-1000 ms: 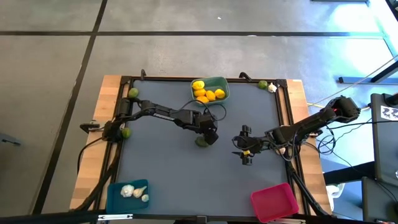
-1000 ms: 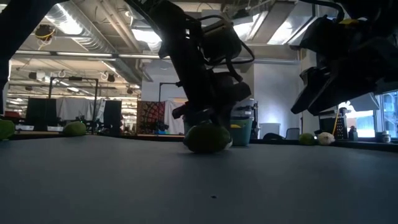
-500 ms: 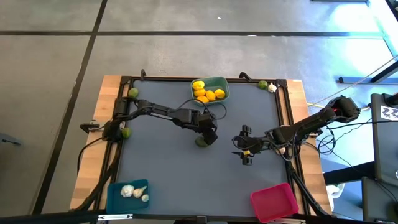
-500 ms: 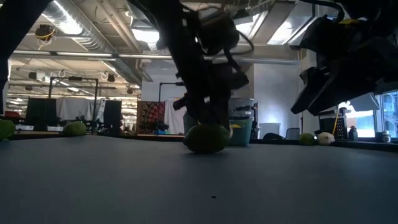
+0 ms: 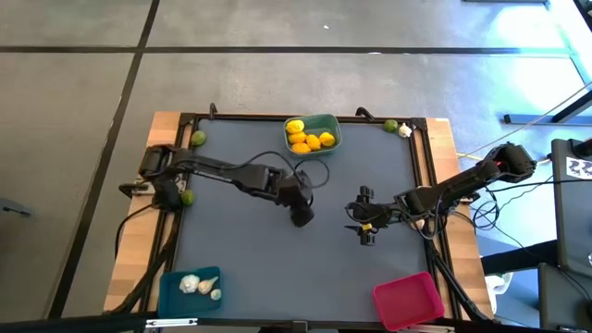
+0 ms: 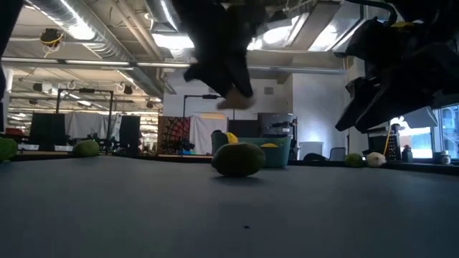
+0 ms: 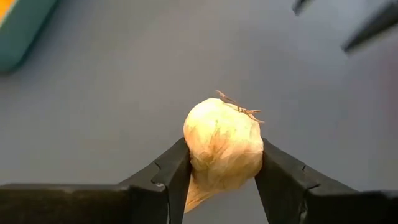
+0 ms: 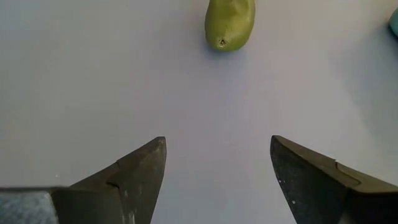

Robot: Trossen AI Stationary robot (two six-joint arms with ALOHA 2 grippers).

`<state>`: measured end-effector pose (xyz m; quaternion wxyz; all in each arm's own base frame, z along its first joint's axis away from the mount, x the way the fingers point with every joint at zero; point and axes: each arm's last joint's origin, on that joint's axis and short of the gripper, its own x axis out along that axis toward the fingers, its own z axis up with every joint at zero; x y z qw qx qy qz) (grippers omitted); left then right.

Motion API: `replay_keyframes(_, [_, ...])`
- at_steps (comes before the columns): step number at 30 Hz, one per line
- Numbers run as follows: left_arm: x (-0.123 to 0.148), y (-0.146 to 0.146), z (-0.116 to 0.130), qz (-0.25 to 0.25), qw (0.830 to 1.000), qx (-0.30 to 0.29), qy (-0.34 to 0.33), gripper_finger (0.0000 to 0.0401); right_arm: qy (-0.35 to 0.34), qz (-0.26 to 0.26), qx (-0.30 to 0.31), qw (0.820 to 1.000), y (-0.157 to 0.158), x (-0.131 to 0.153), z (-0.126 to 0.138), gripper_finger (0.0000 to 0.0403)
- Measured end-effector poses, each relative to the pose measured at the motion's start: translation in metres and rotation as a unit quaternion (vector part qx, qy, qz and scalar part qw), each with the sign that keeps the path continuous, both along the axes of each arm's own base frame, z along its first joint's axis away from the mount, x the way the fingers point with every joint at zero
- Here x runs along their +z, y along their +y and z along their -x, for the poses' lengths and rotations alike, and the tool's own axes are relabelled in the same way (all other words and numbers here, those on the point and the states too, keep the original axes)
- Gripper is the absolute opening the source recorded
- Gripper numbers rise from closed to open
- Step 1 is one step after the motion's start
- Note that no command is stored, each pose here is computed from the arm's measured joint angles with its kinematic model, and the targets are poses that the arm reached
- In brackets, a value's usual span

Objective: Sort produce into baskets
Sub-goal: Put the white garlic into the blue bin

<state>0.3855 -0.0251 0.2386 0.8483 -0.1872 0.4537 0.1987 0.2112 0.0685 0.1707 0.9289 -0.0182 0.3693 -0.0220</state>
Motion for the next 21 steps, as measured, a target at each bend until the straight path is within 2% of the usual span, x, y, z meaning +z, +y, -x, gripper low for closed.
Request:
replay_keyframes(6, [0.015,-0.033,0.021,0.011,0.999,-0.022,0.022,0.0154,-0.001,0.000,0.000,1.000,0.000,0.000,0.000,0.0287])
replay_keyframes(11, [0.018,-0.064,0.037,0.030,0.998,-0.033,0.049,0.0154,-0.002,-0.001,0.000,1.000,0.000,0.000,0.000,0.0287])
replay_keyframes(21, [0.015,-0.124,0.072,0.098,0.988,-0.028,0.116,0.0155,-0.011,-0.004,0.000,1.000,0.001,0.002,-0.002,0.0287])
